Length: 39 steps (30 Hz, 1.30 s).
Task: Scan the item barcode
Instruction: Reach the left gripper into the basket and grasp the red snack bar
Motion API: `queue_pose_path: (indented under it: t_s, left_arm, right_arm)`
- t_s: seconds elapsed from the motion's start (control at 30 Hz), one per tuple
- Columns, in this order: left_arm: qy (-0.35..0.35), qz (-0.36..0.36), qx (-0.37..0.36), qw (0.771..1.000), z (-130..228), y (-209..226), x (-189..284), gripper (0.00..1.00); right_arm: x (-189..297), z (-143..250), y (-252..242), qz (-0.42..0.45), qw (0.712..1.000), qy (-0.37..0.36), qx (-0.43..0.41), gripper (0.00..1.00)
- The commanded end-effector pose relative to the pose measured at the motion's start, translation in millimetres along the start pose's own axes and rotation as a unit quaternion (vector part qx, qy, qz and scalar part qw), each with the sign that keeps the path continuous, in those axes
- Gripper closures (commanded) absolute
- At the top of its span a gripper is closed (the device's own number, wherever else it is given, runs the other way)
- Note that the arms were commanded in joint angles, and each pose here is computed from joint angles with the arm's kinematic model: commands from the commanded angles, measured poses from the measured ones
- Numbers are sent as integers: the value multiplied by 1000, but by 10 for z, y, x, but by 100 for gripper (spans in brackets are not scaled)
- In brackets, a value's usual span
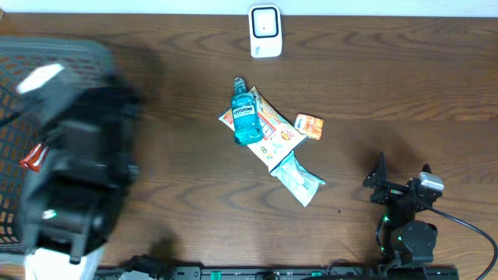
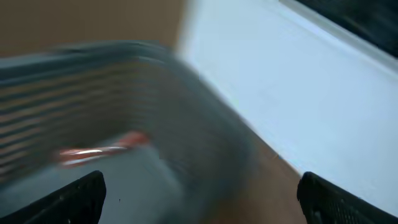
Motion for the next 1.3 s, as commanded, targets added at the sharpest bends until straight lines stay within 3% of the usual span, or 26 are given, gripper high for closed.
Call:
queue_pose_path:
  t_s: [0.0, 0.27, 0.5, 0.73, 1.03, 1.27]
  left_arm:
    - [-10, -104, 125, 987, -121, 386, -258, 2]
    - [135, -168, 224, 950, 46, 913, -1260, 2]
    - [221, -258, 287, 896, 532, 1211, -2119, 2]
    - [251, -280, 314, 872, 968, 1246, -2726, 2]
    - [250, -326, 383, 827, 1394, 1327, -3125, 2]
    - [252, -331, 386, 823, 1636, 1370, -3355, 2]
  right_arm:
    - [2, 9, 3, -2, 1000, 2, 7, 1]
    - [2, 10, 3, -2, 1000, 2, 7, 1]
    - [2, 9, 3, -2, 1000, 2, 7, 1]
    - [2, 9, 3, -2, 1000, 2, 7, 1]
    - [2, 9, 3, -2, 1000, 2, 7, 1]
    - [2, 9, 3, -2, 1000, 2, 7, 1]
Point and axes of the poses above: each gripper's point midway between its finger pads, its own x axis back along the fingers, its own y axis along the line the jaws close on, z = x × y, the point moved 10 cm from there along x, back along the fingers, and after that the axes turned 8 degrees about -x, right-handed, at the moved point
